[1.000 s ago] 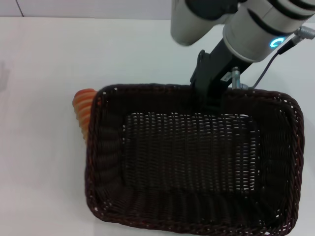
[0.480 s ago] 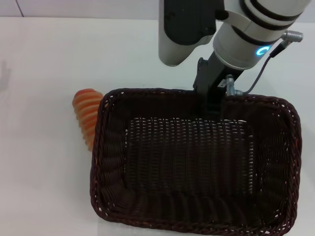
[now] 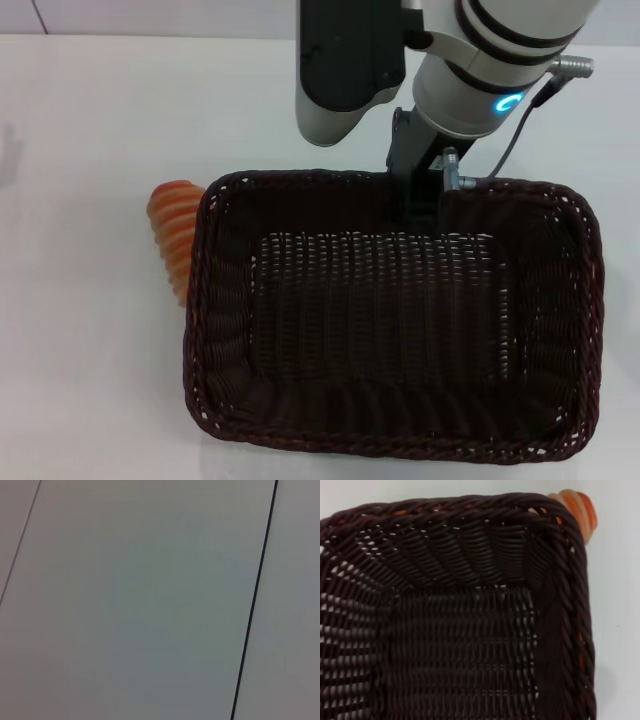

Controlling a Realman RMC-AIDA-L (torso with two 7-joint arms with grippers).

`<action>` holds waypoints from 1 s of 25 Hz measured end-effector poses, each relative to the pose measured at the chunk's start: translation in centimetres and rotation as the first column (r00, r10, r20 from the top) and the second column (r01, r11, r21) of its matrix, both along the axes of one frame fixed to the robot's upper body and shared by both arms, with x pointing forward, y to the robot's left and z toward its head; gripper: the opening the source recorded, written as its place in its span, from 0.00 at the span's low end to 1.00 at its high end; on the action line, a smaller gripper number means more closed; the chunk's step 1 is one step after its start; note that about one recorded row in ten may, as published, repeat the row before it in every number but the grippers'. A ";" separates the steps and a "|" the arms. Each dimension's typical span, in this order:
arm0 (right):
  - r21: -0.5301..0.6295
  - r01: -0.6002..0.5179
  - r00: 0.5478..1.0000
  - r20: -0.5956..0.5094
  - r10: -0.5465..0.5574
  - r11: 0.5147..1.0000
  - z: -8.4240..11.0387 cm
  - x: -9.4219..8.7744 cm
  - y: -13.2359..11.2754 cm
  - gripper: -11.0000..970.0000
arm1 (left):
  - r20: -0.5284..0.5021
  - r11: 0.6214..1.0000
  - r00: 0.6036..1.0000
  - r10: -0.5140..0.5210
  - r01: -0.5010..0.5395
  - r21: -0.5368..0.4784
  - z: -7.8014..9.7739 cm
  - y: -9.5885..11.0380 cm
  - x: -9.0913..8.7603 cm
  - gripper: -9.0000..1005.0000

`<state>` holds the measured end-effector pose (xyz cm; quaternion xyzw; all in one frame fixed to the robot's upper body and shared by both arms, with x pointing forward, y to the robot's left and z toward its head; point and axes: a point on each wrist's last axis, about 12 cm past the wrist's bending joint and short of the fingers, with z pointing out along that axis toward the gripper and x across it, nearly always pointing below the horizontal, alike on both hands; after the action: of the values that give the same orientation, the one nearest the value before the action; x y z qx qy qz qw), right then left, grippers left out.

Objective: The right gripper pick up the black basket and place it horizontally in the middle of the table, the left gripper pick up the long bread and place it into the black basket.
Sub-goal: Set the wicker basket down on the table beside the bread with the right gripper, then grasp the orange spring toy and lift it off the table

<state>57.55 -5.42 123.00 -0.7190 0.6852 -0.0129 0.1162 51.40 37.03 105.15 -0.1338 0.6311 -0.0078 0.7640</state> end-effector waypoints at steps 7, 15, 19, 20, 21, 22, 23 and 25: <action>-0.024 -0.004 0.999 0.039 0.005 1.000 0.0 0.1 0.4 0.24 | 0.003 1.000 1.000 0.003 -0.003 -0.006 -0.1 0.1 -0.2 0.84; 0.017 -0.001 0.992 0.130 -0.002 1.000 1.0 0.5 0.9 0.36 | 0.006 1.000 1.000 0.002 -0.002 -0.009 -0.1 0.1 -0.3 0.84; 0.068 0.048 0.962 0.266 -0.064 0.997 1.9 1.3 0.9 0.36 | 0.007 1.000 1.000 -0.002 0.002 -0.023 -0.2 0.1 -0.4 0.84; 0.083 0.063 0.947 0.309 -0.086 0.995 2.2 1.6 0.7 0.36 | 0.007 1.000 1.000 -0.002 0.002 -0.027 -0.2 0.1 -0.4 0.84; 0.108 0.076 0.928 0.355 -0.110 0.991 2.6 1.8 0.5 0.36 | 0.008 1.000 1.000 -0.002 0.002 -0.029 -0.2 0.1 -0.4 0.84; 0.132 0.089 0.908 0.397 -0.135 0.987 2.9 2.1 0.2 0.36 | 0.008 1.000 1.000 -0.001 0.001 -0.029 -0.2 0.1 -0.4 0.84; 0.200 0.109 0.866 0.461 -0.191 0.974 3.3 2.4 -0.5 0.36 | 0.009 1.000 1.000 -0.001 0.001 -0.029 -0.1 0.2 -0.4 0.84; 0.229 0.119 0.849 0.482 -0.219 0.966 3.4 2.5 -0.9 0.36 | 0.009 1.000 1.000 0.000 0.000 -0.028 -0.1 0.2 -0.4 0.84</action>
<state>60.06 -6.30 126.41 -0.6128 0.6899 -0.1444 0.3574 51.02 37.23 105.03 -0.1445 0.6275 -0.0174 0.7649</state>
